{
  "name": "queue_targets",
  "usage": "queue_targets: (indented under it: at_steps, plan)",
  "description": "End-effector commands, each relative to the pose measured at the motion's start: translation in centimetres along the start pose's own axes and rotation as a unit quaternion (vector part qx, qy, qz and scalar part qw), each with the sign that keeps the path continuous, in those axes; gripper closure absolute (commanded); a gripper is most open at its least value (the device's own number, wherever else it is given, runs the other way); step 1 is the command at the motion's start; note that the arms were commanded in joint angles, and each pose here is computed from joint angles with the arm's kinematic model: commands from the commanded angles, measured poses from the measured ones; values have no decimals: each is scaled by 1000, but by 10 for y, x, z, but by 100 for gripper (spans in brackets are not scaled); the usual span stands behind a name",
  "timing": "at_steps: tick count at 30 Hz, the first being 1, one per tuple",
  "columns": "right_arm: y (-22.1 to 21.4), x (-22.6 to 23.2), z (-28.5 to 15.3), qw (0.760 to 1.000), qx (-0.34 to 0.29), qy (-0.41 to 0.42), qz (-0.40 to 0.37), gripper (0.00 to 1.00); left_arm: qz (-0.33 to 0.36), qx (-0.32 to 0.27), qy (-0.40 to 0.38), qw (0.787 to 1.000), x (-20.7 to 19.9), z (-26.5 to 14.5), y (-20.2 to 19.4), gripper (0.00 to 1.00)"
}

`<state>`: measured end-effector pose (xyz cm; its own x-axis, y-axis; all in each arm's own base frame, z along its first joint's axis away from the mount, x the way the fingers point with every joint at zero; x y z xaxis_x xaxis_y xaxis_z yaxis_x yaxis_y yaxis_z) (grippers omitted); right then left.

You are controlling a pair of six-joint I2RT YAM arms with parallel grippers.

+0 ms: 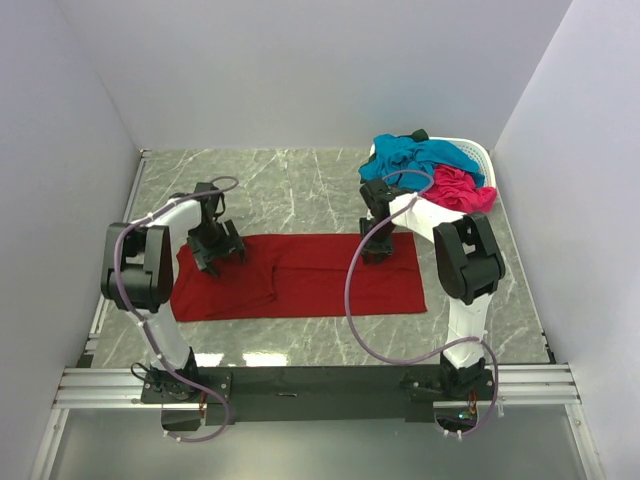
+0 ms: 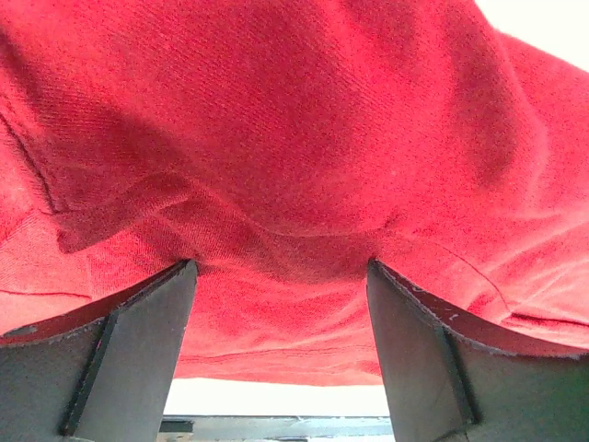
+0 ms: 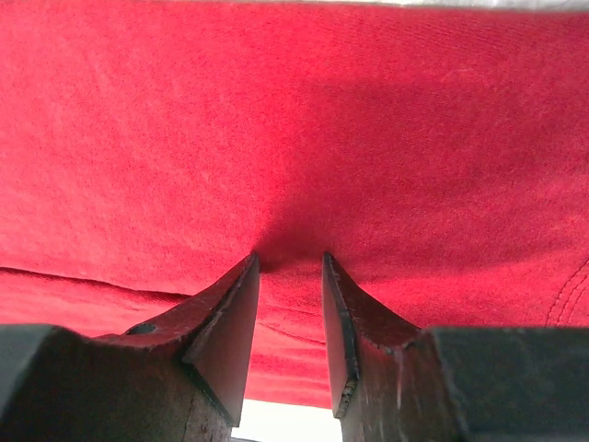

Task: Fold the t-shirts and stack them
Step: Fold the tshirt

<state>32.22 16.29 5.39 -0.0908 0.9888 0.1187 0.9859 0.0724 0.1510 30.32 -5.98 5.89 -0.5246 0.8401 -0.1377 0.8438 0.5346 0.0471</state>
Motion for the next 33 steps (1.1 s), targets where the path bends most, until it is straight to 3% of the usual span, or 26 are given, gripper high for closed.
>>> queue_targets:
  at_steps: [1,9,23,29,33]
  plan:
    - [-16,1,17,1000,13,-12,-5,59,36,-48,16,998,-1,24,37,18]
    - [-45,16,20,999,46,-12,-23,59,59,-75,50,994,-14,34,81,18]
    - [-94,100,5,991,87,49,-92,59,62,-115,72,989,-50,47,150,19]
    - [-86,112,-15,990,67,53,-113,59,62,-156,36,985,-74,14,166,18]
    - [-69,109,-36,991,31,27,-129,59,47,-200,9,979,-80,-35,167,16]
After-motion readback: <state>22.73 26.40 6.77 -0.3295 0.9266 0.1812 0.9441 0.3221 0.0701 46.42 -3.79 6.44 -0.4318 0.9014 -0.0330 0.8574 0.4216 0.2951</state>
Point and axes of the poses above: each gripper's point midway between its finger pads, its own z axis out along the fingers, its own x axis along the line the jaws close on, y = z × x, the point moved 4 cm from there along -z, back along the fingers, and after that the axes turned 5 degrees about -z, right-handed, at the moved point
